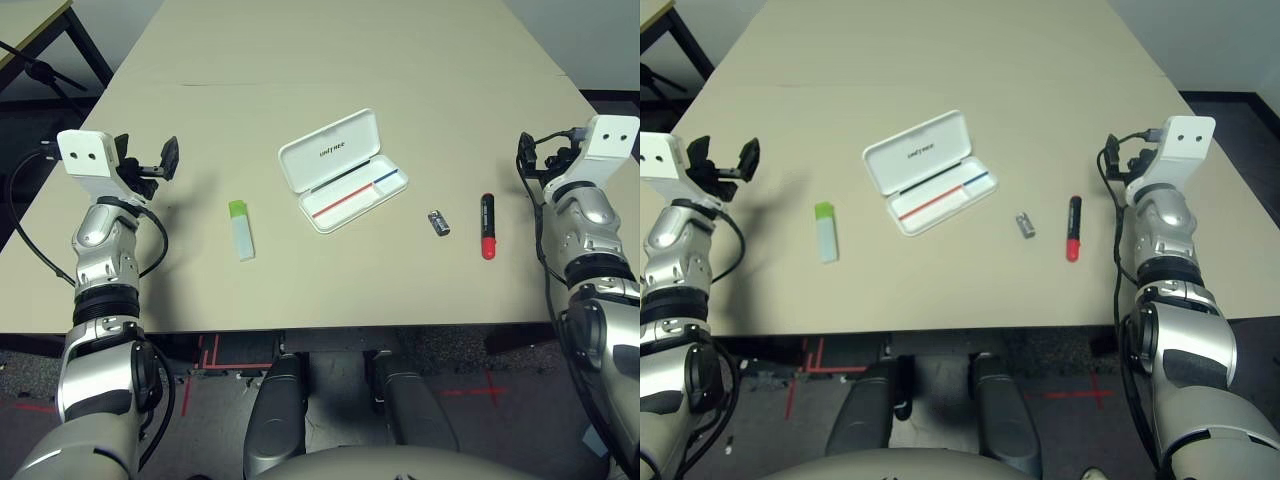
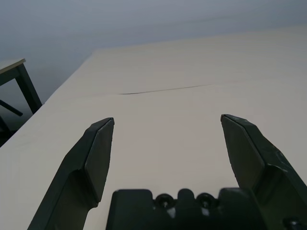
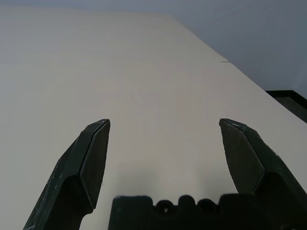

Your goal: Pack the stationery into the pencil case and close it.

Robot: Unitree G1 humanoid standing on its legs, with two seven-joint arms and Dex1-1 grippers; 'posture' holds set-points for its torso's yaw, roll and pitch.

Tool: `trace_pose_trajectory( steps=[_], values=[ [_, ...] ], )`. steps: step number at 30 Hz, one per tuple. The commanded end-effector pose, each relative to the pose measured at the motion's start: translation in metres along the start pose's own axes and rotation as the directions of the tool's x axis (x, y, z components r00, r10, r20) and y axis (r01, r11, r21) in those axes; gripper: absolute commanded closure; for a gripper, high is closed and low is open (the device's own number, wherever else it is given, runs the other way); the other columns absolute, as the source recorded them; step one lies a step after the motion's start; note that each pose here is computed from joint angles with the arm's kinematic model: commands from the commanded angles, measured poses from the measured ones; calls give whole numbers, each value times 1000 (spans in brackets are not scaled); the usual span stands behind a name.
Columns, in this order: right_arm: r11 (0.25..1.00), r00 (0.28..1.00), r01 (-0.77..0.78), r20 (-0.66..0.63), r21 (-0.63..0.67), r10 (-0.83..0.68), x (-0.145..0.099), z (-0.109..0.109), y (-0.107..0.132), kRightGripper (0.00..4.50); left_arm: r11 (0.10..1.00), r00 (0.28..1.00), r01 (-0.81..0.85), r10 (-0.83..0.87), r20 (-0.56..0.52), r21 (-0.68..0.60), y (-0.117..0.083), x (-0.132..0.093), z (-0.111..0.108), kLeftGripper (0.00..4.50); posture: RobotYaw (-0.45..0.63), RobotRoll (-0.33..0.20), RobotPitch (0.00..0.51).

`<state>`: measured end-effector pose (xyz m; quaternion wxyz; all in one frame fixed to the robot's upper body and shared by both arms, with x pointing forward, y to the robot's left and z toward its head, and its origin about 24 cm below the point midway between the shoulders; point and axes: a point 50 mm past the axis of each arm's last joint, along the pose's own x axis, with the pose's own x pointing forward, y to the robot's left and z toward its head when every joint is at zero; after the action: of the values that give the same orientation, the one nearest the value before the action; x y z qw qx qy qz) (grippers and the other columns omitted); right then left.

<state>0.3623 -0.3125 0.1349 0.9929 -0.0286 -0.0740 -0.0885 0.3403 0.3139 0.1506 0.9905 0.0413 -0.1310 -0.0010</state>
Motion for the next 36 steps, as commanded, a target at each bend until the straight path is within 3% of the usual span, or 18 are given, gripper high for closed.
trace_pose_trajectory(
  steps=[1, 8, 16, 19, 26, 31, 36],
  values=[
    [1000, 1000, 21, 21, -8, -21, -1, 5, -7, 0, 1000, 999, 28, -28, -24, 1, -6, 3, -6, 26, -110, 0, 154],
    [1000, 1000, 2, 23, -20, -2, -4, 3, -10, 0, 999, 998, 49, -49, -28, 2, -9, 7, -6, 26, -150, 0, 158],
    [965, 968, -253, -16, -75, 252, -8, 13, -1, 0, 995, 995, 97, -97, -30, -6, -14, 8, -5, 26, -164, 0, 149],
    [916, 920, -390, -69, -92, 385, -12, 17, 6, 0, 989, 988, 148, -148, -31, -4, -18, 8, -3, 26, -155, 0, 149],
    [697, 696, -712, -224, -87, 682, -30, 26, 31, 0, 951, 951, 307, -306, -35, 31, -31, -1, 12, 26, -112, 0, 153],
    [597, 586, -800, -291, -60, 756, -38, 26, 40, 0, 917, 917, 398, -395, -60, 42, -38, -11, 22, 26, -39, 0, 153],
    [564, 552, -824, -307, -56, 775, -36, 28, 48, 0, 821, 816, 570, -561, -141, 38, -57, -31, 32, 26, -10, 0, 158]
  ],
)
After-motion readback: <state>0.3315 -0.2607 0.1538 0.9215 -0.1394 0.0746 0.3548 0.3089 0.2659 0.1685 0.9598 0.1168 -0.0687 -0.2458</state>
